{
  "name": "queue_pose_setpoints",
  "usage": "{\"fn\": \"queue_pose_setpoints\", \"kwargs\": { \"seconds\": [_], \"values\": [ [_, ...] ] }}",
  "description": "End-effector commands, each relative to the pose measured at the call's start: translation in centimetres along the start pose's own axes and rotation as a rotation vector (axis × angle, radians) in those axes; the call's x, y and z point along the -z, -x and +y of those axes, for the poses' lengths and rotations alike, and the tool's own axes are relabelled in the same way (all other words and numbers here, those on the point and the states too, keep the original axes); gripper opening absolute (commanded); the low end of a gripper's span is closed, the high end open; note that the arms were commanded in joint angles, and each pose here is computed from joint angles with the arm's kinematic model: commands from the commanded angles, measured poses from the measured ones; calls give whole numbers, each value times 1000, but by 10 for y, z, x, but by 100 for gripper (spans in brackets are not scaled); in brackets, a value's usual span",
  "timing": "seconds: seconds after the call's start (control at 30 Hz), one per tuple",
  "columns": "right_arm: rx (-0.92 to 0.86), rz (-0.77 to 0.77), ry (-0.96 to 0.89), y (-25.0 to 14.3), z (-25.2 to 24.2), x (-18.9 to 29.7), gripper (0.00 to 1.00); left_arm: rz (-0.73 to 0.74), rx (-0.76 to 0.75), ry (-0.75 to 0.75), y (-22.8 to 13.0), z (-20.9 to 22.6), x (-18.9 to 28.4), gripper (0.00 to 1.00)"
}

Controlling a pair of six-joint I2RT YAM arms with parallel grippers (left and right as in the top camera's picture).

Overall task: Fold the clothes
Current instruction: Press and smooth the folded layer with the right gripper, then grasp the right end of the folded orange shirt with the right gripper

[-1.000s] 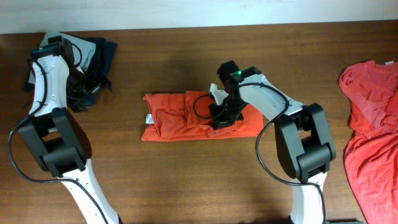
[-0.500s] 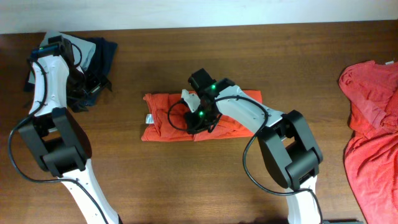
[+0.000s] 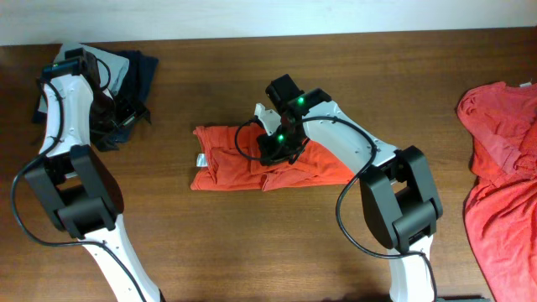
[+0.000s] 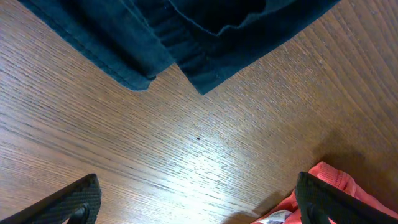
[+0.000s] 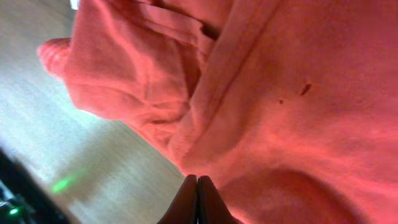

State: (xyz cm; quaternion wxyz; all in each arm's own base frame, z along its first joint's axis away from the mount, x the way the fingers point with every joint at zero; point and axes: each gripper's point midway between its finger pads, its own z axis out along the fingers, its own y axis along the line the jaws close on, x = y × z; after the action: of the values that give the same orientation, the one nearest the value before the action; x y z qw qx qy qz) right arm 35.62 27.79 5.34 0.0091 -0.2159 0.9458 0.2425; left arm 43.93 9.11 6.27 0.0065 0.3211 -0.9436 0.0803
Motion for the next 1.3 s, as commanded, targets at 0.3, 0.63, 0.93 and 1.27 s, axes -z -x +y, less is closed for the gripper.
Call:
{"fn": "queue_pose_setpoints", "kwargs": {
  "seconds": [0.3, 0.63, 0.93, 1.27],
  "values": [
    [-92, -22, -164, 1, -34, 20, 4, -20, 5, -8, 4, -2, 6, 99],
    [-113, 44, -160, -20, -37, -5, 4, -19, 5, -8, 3, -2, 6, 99],
    [-88, 72, -117, -29, -16, -19, 4, -19, 5, -8, 3, -2, 6, 99],
    [-62, -45, -115, 5, -19, 49, 4, -19, 5, -8, 3, -2, 6, 99]
  ]
}}
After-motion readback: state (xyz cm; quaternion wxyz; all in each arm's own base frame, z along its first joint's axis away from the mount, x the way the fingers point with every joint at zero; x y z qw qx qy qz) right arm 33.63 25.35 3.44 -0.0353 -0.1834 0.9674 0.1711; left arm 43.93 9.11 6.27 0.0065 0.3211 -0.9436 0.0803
